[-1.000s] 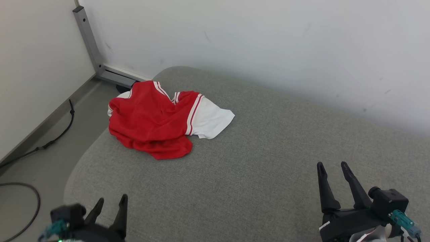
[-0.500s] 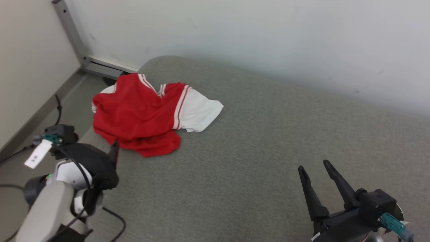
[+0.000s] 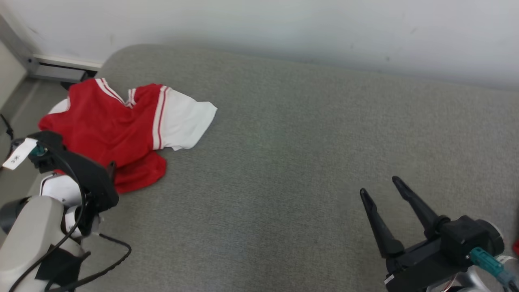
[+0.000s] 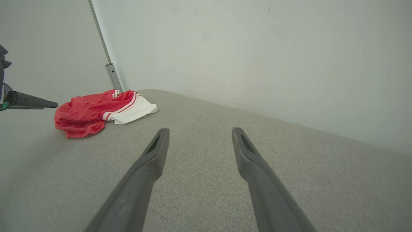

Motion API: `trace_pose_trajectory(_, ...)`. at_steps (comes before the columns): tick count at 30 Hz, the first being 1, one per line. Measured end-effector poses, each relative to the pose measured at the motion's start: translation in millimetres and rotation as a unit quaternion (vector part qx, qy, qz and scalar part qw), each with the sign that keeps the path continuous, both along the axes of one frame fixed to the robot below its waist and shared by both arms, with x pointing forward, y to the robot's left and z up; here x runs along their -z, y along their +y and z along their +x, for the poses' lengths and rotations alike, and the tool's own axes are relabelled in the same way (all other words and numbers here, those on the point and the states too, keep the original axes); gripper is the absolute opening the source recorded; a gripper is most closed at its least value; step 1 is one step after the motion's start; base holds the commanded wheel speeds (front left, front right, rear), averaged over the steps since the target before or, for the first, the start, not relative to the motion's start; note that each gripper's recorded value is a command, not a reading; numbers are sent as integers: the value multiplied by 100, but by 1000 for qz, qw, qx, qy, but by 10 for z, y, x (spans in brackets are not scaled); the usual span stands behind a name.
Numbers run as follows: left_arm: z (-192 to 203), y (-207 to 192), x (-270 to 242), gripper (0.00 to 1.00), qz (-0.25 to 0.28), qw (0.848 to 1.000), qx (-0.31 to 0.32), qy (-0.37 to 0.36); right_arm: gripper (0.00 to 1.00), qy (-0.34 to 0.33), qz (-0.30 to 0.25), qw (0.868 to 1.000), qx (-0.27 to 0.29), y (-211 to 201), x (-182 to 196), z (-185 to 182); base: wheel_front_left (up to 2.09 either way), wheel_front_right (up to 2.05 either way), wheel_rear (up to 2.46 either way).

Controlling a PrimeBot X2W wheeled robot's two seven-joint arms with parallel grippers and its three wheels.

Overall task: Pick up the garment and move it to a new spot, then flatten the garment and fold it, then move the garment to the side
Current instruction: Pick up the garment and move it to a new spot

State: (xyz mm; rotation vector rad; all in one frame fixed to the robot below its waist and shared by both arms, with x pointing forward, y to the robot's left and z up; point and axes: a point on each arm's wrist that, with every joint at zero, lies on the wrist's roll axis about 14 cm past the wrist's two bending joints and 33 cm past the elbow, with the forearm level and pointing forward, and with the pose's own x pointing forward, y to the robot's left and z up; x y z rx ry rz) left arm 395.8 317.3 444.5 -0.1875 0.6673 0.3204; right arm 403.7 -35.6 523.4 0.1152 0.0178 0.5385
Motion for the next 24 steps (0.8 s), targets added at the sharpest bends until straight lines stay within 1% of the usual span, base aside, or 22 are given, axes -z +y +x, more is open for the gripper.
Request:
trace_pose_trajectory(3,184,-87,60,100,5,1000,14,11,100,3,-7,1000,14,-119,25,85,0,0,0)
trace_pose_trajectory(7,354,-126,209,100,21,999,26,39,100,21,-20,999,30,-268,154,172,0,0,0)
trace_pose_trajectory(10,372,-64,377,100,56,995,38,76,100,30,-22,999,37,-314,218,241,0,0,0)
trace_pose_trajectory(12,369,31,459,100,76,992,35,95,100,40,-26,998,41,-355,290,260,0,0,0)
trace_pose_trajectory(15,373,76,555,100,90,989,37,113,100,53,-33,997,48,-417,363,268,0,0,0)
trace_pose_trajectory(21,380,97,641,100,91,987,33,126,100,57,-41,996,55,-492,378,286,0,0,0)
trace_pose_trajectory(22,371,98,653,93,90,987,32,129,100,58,-41,996,55,-494,375,287,0,0,0)
trace_pose_trajectory(23,357,99,671,45,89,987,31,132,100,58,-42,996,55,-496,372,287,0,0,0)
trace_pose_trajectory(24,347,98,686,0,88,987,30,133,100,58,-42,996,56,-497,369,287,0,0,0)
